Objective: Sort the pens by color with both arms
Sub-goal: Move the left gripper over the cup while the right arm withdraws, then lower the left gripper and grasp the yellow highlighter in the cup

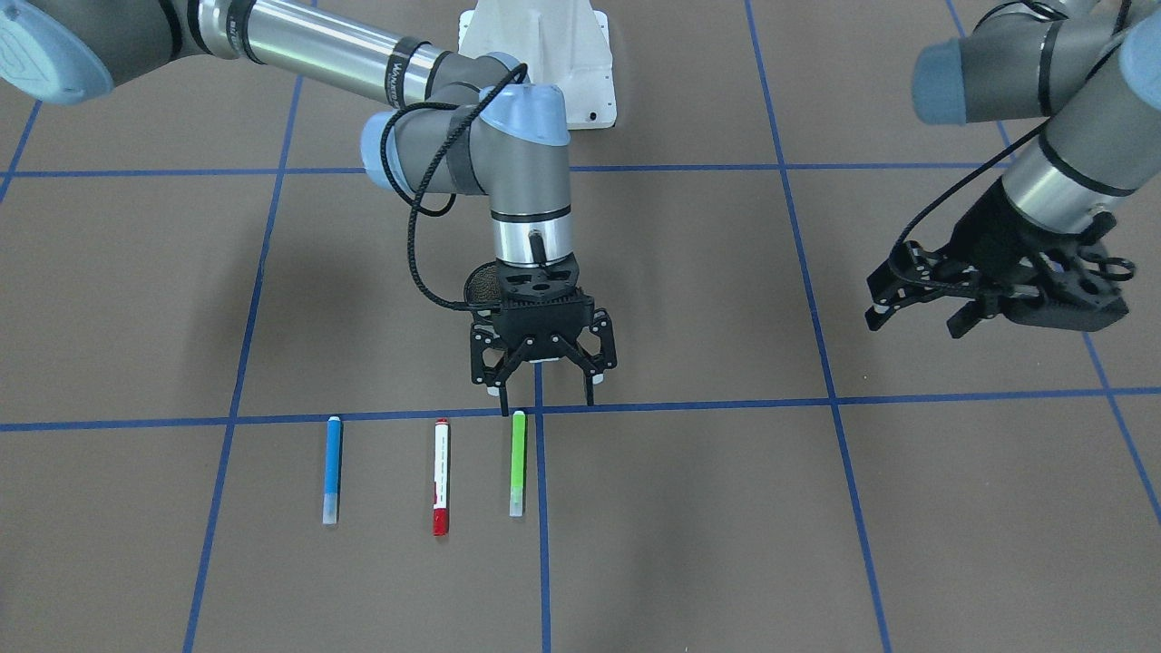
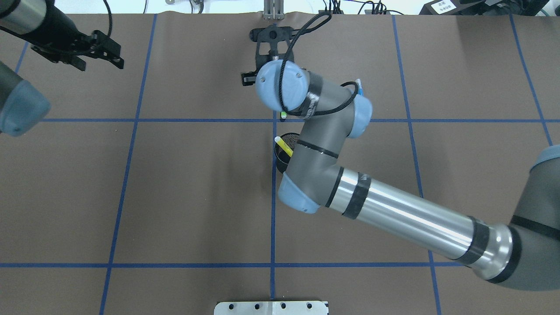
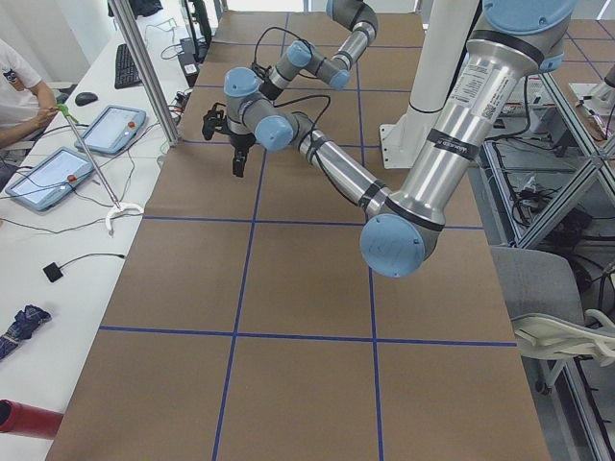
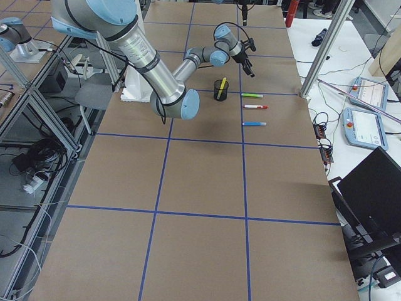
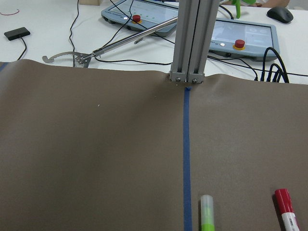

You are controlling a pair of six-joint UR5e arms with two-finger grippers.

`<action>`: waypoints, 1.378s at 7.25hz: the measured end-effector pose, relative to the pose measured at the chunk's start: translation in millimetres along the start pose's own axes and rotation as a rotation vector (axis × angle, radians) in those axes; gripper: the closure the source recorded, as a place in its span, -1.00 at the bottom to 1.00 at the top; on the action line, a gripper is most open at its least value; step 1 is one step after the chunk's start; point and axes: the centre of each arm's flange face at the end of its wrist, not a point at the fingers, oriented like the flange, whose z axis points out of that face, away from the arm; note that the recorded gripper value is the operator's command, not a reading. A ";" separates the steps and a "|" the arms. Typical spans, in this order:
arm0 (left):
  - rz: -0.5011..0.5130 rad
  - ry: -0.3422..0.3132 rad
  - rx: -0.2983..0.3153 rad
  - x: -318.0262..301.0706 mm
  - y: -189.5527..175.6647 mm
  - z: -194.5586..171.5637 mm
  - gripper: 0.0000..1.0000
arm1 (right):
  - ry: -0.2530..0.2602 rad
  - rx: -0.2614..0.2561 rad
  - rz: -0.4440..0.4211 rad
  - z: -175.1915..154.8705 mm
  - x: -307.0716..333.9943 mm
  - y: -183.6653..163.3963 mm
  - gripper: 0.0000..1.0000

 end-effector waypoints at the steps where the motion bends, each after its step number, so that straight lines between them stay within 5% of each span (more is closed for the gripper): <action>1: -0.038 0.025 -0.024 32.7 9.5 11.2 -0.97 | -0.013 -0.066 0.023 -16.1 50.0 -14.6 -0.95; 4: -0.165 0.092 -0.113 143.7 40.4 45.2 -0.97 | -0.035 -0.230 0.086 -46.7 207.7 -37.1 -0.95; 7: -0.339 0.091 -0.217 242.7 56.6 87.9 -0.93 | -0.029 -0.386 0.080 -54.2 358.4 -38.7 -0.95; 10: -0.413 0.061 -0.282 293.4 69.3 123.3 -0.80 | -0.006 -0.449 0.032 -52.7 433.7 -19.9 -0.95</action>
